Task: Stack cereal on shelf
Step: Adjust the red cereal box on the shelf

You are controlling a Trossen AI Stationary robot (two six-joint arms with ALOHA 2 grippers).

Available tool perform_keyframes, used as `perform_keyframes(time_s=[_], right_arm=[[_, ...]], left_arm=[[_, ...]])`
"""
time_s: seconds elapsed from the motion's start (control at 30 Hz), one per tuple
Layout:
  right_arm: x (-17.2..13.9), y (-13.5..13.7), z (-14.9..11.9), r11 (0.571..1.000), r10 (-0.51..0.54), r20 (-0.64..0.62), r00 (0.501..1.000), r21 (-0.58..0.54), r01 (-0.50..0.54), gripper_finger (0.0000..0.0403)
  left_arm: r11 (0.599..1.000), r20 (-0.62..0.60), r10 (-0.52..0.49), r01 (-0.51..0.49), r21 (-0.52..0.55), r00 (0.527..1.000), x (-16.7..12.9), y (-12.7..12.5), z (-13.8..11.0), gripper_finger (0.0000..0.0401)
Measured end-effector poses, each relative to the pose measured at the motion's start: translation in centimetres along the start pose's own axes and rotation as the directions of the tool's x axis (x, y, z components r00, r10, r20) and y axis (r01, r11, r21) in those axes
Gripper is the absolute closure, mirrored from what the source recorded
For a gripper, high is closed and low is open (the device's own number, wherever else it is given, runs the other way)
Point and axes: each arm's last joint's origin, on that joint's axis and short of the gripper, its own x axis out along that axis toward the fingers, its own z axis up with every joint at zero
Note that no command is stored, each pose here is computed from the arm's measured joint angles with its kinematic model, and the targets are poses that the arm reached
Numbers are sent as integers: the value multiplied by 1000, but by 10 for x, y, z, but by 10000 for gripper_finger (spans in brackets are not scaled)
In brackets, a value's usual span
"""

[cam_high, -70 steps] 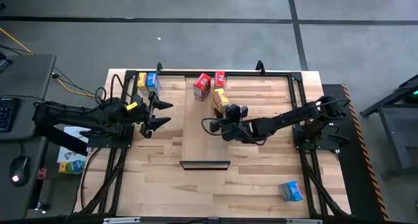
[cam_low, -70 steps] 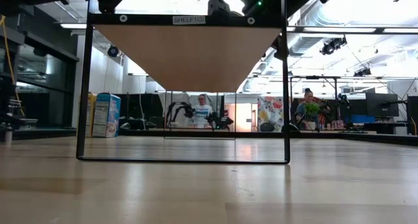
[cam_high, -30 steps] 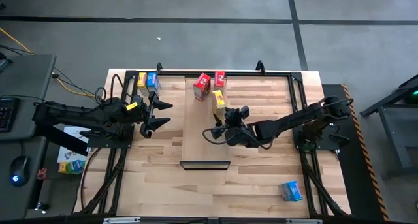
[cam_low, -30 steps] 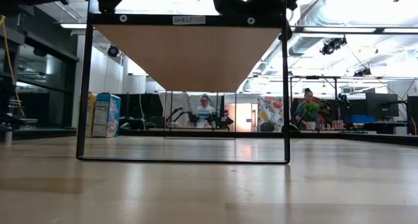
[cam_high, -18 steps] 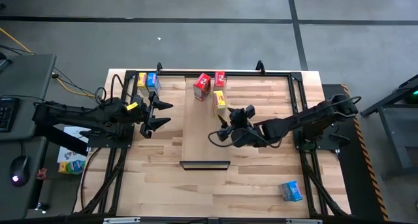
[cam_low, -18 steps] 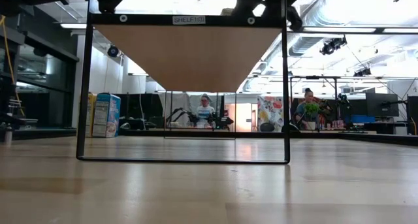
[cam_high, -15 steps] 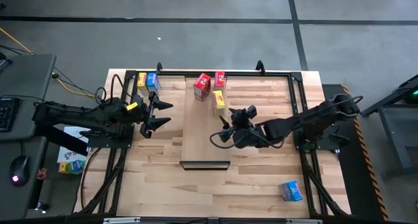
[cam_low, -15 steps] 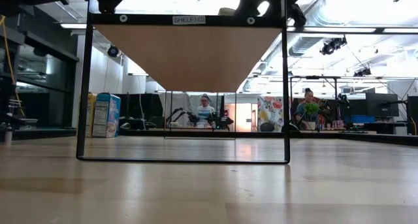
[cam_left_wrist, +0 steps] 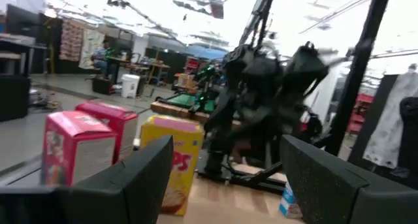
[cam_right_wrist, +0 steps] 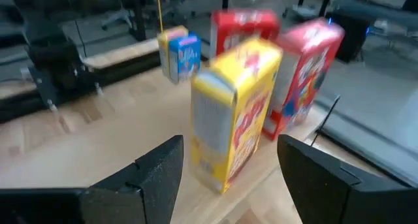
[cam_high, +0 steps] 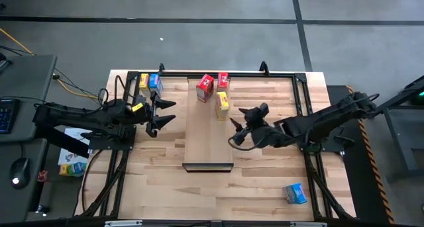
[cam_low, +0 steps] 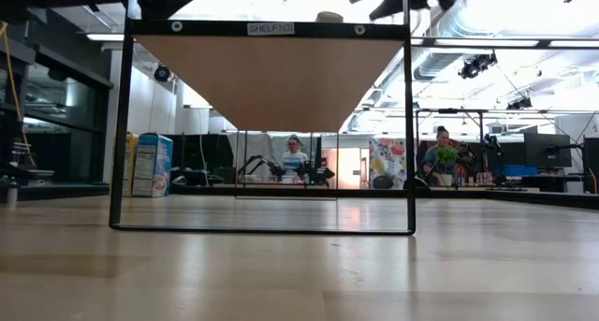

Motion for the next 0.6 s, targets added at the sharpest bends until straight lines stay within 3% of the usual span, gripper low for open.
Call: perform_keyframes(time_s=[0.17,0.33,0.43,0.6], right_arm=[[-15,-11,11,999,-20,43,999,-28,21,163],[-15,-13,9,999,-31,30,999,-42,32,163],[-12,-11,3,997,-41,13,999,-71,42,163],[-10,-9,1,996,-45,5,999,-72,46,163]], left_arm=[[995,-38,96,-95,22,995,2,3,-6,130],[943,-70,326,-319,96,943,11,18,-18,155],[919,-122,393,-383,93,912,19,31,-27,206],[882,-213,472,-458,114,855,38,49,-35,363]])
